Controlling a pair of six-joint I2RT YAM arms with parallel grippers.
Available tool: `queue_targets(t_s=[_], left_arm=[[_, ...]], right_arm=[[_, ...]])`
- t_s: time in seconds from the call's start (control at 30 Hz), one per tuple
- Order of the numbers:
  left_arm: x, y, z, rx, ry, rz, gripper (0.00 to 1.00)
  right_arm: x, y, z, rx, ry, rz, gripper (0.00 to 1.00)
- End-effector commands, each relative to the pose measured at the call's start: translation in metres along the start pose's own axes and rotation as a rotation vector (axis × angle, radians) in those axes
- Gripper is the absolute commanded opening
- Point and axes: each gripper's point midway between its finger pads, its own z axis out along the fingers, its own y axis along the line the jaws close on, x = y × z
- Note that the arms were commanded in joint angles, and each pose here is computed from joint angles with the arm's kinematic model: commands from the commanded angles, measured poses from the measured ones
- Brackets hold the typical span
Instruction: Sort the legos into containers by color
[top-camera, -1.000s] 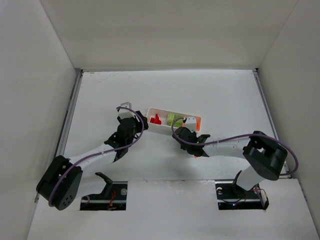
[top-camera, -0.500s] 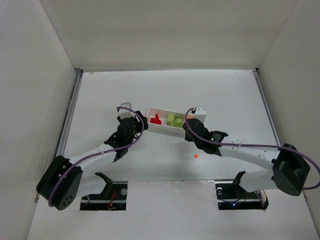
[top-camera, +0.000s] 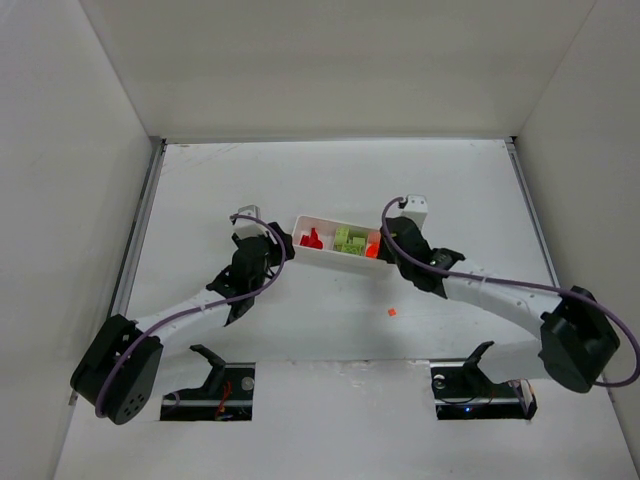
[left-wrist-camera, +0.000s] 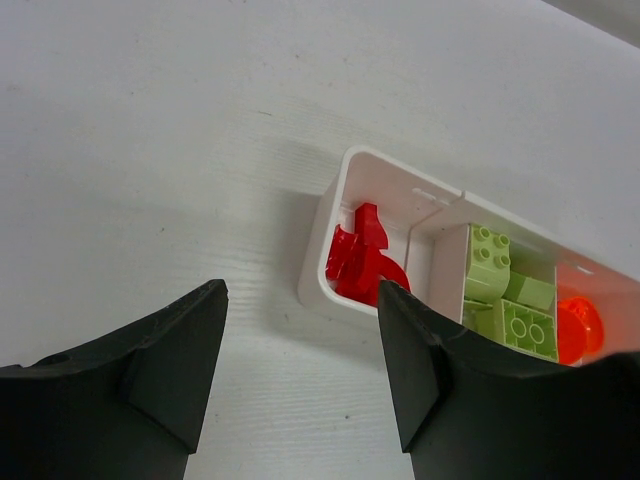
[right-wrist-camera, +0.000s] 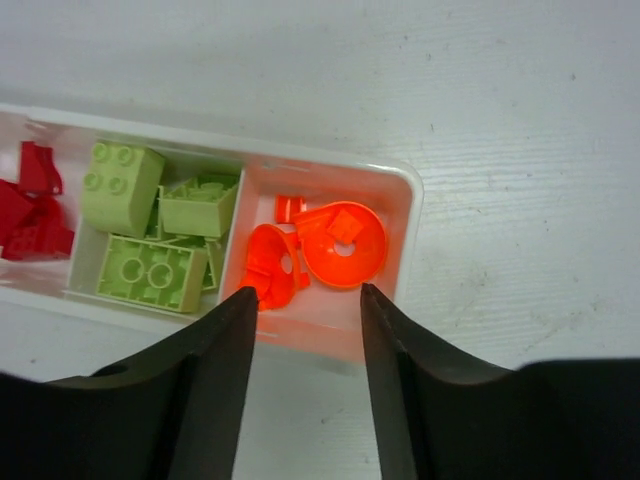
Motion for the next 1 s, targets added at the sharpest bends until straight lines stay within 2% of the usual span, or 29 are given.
queue_targets(t_s=[0.0, 0.13, 0.23, 0.37, 0.5, 0.97], left_arm=[[-0.015, -0.005, -0.001, 0.022, -0.053, -0.036, 0.59], [-0.015, -0.006, -0.002, 0.024, -0.051, -0.035, 0.59], [-0.012, -0.006, 0.0, 0.024, -0.042, -0.036, 0.59], [-0.01, -0.008, 0.0, 0.028, -0.036, -0.038, 0.59], [-0.017, -0.007, -0.003, 0.033, -0.057, -0.049, 0.6], [-0.019, -0.01, -0.006, 0.045, -0.062, -0.056, 0.6]], right_arm=[[-0.012, 0.001, -0.023, -0.044, -0.054, 0.033, 0.47], [0.055, -0.012, -0.046, -0.054, 0.099, 0.0, 0.39], [0.093, -0.017, -0.062, -0.058, 0.201, 0.044, 0.37], [0.108, -0.007, -0.074, -0.069, 0.252, 0.075, 0.48], [0.134, -0.016, -0.07, -0.026, 0.318, 0.084, 0.49], [0.145, -0.009, -0.059, -0.014, 0.344, 0.048, 0.46]])
